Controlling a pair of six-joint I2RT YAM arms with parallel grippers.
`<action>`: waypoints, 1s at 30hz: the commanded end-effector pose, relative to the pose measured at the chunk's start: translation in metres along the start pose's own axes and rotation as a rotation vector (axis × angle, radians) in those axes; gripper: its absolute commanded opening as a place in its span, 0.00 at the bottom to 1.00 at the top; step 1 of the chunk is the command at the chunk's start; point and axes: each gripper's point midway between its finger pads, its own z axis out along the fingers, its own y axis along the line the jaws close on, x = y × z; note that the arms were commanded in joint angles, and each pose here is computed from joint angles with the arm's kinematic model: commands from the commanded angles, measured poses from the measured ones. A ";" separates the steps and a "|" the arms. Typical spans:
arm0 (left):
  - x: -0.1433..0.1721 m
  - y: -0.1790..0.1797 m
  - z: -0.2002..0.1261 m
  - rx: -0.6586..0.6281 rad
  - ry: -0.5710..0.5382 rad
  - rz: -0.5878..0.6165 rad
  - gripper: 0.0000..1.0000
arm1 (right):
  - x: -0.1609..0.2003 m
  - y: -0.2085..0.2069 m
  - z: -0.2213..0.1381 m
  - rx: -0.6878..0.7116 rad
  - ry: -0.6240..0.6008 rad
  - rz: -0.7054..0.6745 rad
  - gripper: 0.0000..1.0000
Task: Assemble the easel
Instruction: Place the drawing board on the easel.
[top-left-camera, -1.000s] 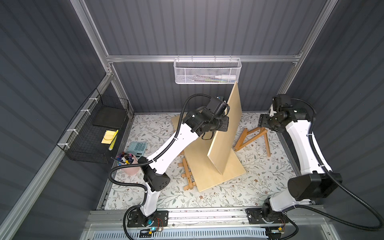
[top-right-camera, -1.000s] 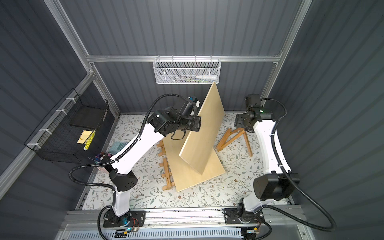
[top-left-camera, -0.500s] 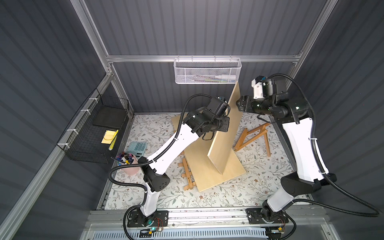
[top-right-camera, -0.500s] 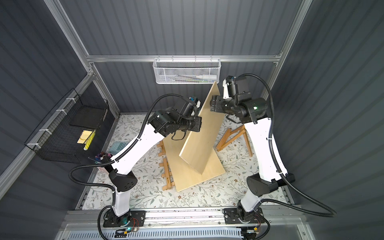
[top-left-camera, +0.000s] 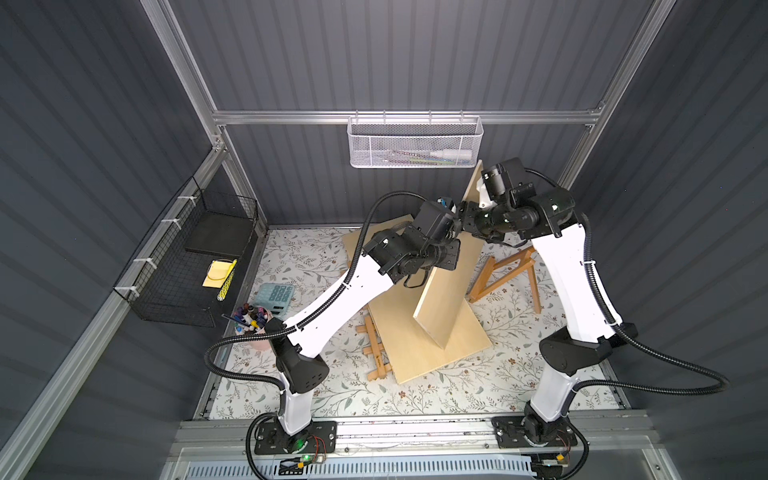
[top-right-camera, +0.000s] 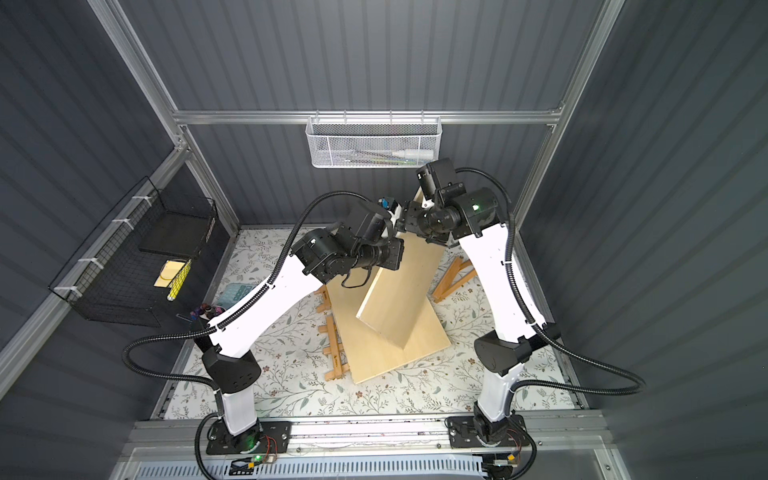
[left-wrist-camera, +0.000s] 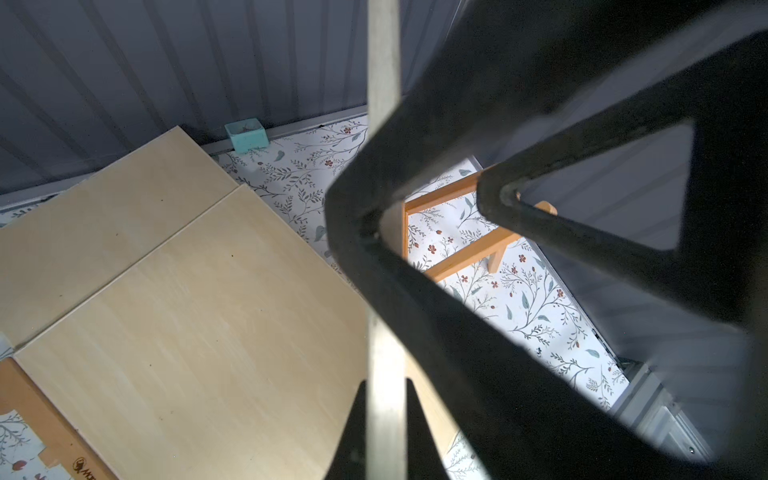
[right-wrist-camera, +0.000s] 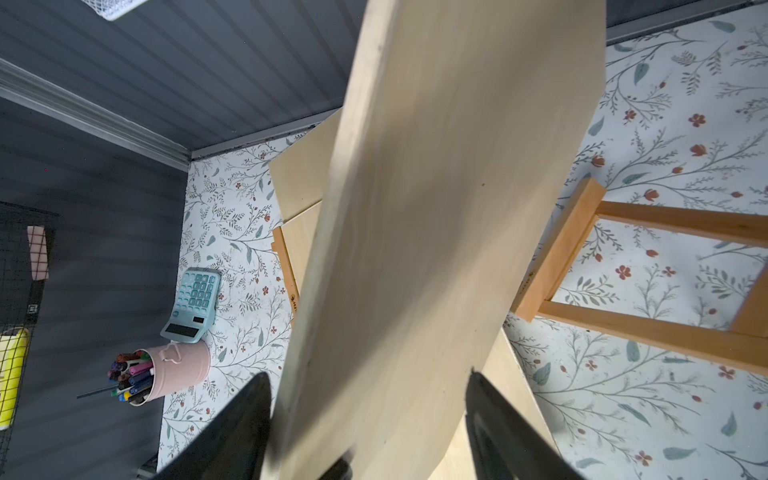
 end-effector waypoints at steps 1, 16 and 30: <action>-0.069 -0.012 -0.034 -0.050 -0.316 0.096 0.00 | 0.017 -0.020 0.009 0.115 0.073 0.049 0.71; -0.060 -0.090 -0.051 -0.100 -0.393 0.368 0.00 | 0.043 -0.022 0.026 0.148 0.208 0.029 0.56; -0.061 -0.122 -0.059 -0.054 -0.435 0.406 0.00 | 0.059 -0.001 0.055 0.117 0.241 -0.006 0.50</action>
